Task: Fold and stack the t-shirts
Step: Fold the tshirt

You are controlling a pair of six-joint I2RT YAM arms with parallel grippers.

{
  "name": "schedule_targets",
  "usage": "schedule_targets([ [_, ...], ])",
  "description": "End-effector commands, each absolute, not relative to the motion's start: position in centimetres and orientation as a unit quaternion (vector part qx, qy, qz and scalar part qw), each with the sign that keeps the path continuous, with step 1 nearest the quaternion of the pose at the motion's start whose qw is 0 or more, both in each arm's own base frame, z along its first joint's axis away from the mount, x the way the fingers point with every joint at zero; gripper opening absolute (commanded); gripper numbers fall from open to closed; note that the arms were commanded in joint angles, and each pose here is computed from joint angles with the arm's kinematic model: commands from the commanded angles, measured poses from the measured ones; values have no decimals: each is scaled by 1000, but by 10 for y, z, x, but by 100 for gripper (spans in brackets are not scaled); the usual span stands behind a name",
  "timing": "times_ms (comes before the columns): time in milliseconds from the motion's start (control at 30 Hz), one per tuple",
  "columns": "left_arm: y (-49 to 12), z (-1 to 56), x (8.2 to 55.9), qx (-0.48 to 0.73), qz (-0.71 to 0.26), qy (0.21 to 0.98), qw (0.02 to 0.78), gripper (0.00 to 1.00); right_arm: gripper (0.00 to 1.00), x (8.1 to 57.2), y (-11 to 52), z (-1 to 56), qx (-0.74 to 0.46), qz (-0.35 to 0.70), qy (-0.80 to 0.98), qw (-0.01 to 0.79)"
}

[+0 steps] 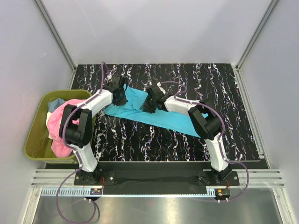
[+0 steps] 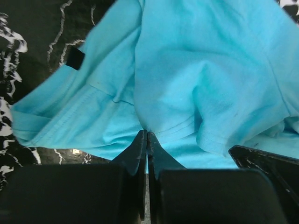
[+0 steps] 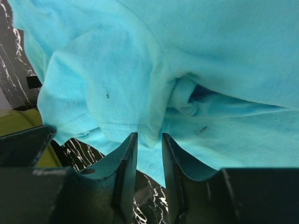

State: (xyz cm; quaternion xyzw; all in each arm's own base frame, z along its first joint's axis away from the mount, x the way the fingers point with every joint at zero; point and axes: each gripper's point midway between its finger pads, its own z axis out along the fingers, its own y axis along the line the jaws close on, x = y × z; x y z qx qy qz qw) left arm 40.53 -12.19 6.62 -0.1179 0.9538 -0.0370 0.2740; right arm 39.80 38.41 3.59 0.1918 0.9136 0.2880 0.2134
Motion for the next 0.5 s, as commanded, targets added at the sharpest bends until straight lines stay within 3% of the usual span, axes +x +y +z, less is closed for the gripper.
schedule_targets([
  [0,-113,93,415,-123,-31,943,308,0,34,407,396,51,202,296,904,233],
  [467,-113,97,415,-123,-41,943,306,0,35,407,393,46,221,275,908,227],
])
